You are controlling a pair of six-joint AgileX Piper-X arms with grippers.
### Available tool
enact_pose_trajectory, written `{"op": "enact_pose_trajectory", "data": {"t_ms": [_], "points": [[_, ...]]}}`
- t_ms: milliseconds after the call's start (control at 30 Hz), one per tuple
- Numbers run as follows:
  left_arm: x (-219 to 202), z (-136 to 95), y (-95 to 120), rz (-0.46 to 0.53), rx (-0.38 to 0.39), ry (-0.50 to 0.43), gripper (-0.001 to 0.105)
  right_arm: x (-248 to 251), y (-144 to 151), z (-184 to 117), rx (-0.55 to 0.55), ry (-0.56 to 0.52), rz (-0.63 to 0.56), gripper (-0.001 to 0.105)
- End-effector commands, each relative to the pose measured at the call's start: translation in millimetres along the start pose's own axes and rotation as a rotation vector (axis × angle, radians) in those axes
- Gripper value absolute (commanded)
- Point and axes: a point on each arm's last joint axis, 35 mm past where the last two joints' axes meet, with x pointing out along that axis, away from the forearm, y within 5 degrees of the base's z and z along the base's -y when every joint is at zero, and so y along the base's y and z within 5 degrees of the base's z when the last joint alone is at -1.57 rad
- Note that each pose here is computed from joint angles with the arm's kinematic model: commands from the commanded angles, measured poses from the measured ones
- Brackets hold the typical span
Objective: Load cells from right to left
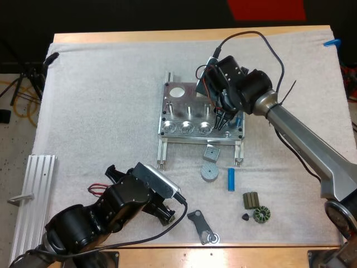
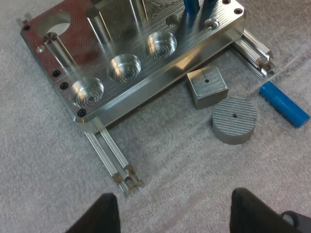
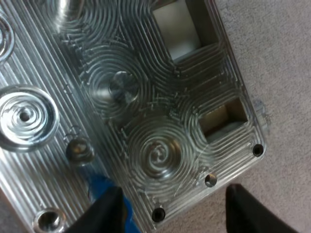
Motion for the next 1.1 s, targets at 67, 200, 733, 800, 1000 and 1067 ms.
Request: {"op": "enact_pose_trajectory", "data": {"t_ms": [67,200,733,800,1000,1067], "points": [[-2,1,0,-0.002,0.0,-0.009,0.05,2,1,-2,-0.015,-0.005,-0.013,0.047],[-2,1,0,-0.002,0.0,-0.009,0.05,6,3,-2,-0.018,0.005,-0.002,0.047],[-2,1,0,-0.002,0.0,-0.009,0.05,15,13,-8,-0.033,0.068,0.074,0.047],[-2,1,0,-0.002,0.0,-0.009,0.05,15,13,-8,-0.016,0.068,0.073,0.047],[-2,1,0,-0.002,0.0,-0.009,0.05,15,13,-8,0.006,0.067,0.075,0.047],[-2,1,0,-0.002,0.0,-0.009,0.05,15,13,-8,0.006,0.067,0.075,0.047]]}}
